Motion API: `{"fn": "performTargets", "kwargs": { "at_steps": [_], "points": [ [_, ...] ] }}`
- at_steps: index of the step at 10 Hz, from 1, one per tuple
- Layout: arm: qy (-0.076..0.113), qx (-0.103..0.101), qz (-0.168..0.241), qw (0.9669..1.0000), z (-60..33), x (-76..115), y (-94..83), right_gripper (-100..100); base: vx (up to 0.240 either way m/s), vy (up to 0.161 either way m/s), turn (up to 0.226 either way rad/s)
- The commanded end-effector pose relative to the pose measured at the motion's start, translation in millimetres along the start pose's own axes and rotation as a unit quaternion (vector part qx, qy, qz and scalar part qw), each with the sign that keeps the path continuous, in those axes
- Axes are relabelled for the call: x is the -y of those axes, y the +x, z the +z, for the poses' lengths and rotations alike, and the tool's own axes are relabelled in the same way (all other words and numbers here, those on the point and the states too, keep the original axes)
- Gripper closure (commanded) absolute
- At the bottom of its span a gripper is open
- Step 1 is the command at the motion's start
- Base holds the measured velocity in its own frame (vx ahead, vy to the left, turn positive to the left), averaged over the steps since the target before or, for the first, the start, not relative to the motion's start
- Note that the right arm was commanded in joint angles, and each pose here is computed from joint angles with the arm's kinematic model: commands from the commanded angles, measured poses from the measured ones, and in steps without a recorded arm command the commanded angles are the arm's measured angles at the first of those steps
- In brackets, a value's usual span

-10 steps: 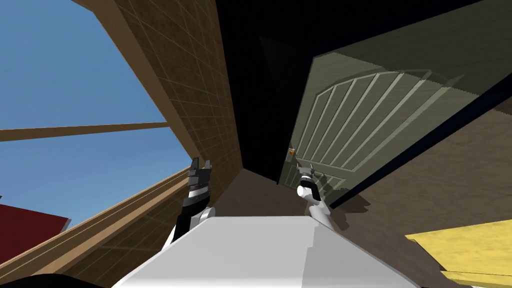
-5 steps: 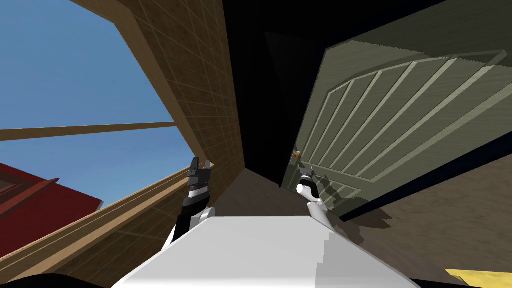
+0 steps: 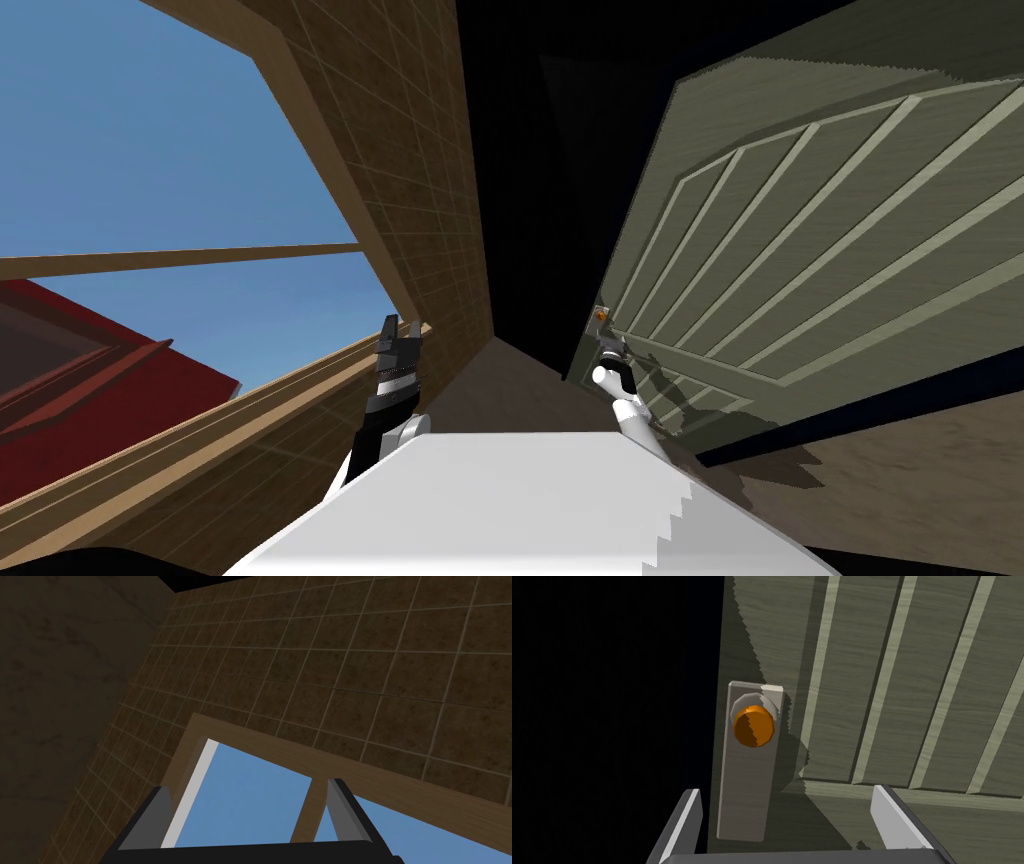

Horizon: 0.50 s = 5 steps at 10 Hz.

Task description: Pull the door open

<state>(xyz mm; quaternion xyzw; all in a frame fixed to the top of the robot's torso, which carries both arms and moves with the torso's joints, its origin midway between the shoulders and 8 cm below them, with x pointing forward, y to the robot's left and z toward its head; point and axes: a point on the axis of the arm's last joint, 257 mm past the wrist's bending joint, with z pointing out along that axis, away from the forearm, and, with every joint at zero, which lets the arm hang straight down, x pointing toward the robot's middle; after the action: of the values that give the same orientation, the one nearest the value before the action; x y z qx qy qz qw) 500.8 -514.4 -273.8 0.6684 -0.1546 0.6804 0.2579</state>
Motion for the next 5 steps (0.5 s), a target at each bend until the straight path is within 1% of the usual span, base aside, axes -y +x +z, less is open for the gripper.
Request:
{"fn": "performTargets", "kwargs": {
  "at_steps": [1, 4, 5],
  "points": [
    [-0.005, 0.011, 0.024, 0.9997, 2.4, -0.7, -8.7, -100, 0.051, -0.057, 0.110],
    [-0.012, 0.024, 0.053, 0.9983, 5.3, -1.4, -18.4, -100, 0.032, -0.047, 0.083],
    [-0.015, 0.031, 0.067, 0.9972, 6.5, -1.5, -23.2, -100, 0.036, -0.038, 0.104]
  ]
}}
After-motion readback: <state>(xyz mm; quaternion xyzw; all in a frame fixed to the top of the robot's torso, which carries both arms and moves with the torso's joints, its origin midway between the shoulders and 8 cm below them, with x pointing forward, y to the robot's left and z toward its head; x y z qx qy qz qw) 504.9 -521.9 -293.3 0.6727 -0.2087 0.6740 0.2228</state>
